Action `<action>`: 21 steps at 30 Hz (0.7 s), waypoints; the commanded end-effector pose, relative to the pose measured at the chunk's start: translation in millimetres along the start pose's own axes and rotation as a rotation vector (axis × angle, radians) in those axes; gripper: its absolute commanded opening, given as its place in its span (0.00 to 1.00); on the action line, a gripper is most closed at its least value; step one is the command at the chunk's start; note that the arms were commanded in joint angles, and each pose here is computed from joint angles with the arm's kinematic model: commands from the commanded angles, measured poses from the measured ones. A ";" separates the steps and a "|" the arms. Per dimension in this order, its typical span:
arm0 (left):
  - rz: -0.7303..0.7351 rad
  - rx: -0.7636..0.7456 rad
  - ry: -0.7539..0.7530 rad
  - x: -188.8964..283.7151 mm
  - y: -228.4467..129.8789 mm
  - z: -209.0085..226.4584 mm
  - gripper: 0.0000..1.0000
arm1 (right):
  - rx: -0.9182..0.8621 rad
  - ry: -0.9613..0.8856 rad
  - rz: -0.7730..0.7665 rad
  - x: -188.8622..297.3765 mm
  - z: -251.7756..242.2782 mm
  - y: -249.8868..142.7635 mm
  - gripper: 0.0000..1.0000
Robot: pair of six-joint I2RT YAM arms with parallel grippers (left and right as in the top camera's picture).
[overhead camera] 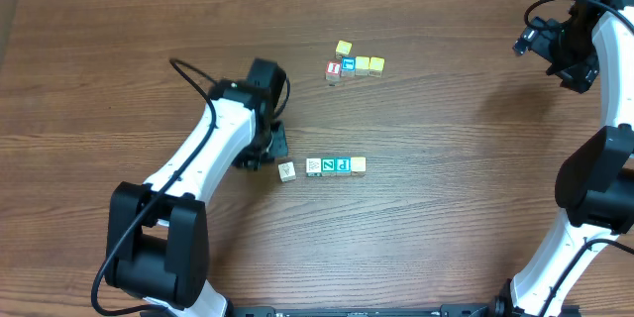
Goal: Flip 5 blocks
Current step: 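Push the ice-cream block against the row with the left gripper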
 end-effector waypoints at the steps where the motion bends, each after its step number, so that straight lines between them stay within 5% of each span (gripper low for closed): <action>1: 0.048 0.008 0.013 -19.3 -19.3 7.5 0.04 | 0.002 0.008 -0.031 11.1 -0.4 1.4 1.00; 21: 0.006 0.015 -0.177 -41.9 -17.9 -11.0 0.04 | 0.002 0.008 -0.031 11.1 -0.4 1.4 1.00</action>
Point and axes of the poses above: each gripper's point midway between its finger pads, its own x axis back along the fingers, its own z axis along the line the jaws close on, y = z × x, the point moved 8 cm from there along x, back along the fingers, and after that the axes turned 1 degree about -x, right-handed, at the moved point
